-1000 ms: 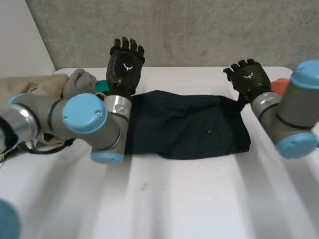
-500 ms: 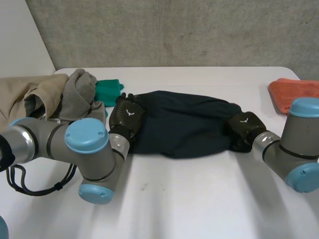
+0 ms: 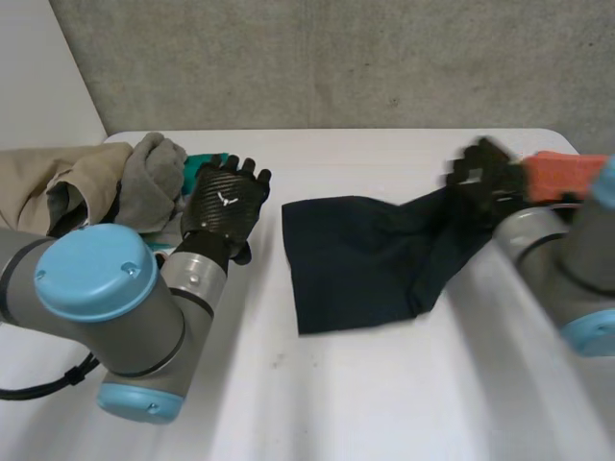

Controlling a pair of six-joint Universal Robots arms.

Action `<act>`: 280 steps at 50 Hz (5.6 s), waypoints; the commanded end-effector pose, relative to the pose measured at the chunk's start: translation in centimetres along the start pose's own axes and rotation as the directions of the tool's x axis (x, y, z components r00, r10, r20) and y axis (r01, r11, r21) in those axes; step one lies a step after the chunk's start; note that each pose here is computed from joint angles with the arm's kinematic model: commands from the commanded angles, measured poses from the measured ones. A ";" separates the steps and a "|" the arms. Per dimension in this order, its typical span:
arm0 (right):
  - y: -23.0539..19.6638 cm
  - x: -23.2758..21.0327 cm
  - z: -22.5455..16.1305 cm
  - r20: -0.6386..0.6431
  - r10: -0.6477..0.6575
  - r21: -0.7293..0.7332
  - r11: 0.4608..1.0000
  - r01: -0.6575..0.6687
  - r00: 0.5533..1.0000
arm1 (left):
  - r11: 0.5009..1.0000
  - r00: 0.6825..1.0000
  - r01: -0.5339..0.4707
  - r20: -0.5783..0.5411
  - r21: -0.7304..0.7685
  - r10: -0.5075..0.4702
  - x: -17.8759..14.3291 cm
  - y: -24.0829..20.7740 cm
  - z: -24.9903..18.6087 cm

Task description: Fold the laundry.

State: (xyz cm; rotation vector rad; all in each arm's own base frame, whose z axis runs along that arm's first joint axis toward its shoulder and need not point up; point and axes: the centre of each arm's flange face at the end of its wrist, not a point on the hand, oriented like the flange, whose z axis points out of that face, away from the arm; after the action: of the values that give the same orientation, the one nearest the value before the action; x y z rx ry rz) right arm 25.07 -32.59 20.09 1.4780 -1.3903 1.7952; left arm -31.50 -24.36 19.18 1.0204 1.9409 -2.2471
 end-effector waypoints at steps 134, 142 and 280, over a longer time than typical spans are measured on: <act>-3.5 -12.5 -0.2 0.222 0.509 0.188 0.815 -0.548 0.832 | 0.951 0.916 0.298 -0.253 -0.085 -0.310 -0.6 -6.9 1.6; -4.2 -11.5 1.3 0.173 0.510 0.220 0.814 -0.538 0.842 | 0.950 0.914 0.295 -0.258 -0.104 -0.312 -0.3 -6.3 1.3; 18.2 23.6 -3.9 -0.661 0.421 0.181 0.893 -0.413 0.621 | 0.894 0.925 0.370 -0.185 0.252 -0.331 -6.1 -16.7 -2.1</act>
State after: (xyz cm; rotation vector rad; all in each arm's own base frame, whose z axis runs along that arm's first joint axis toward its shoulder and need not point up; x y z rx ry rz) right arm -10.62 -44.89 30.55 0.2146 -1.4380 1.9231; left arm -36.16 -16.11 35.37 1.2205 2.1187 -2.8014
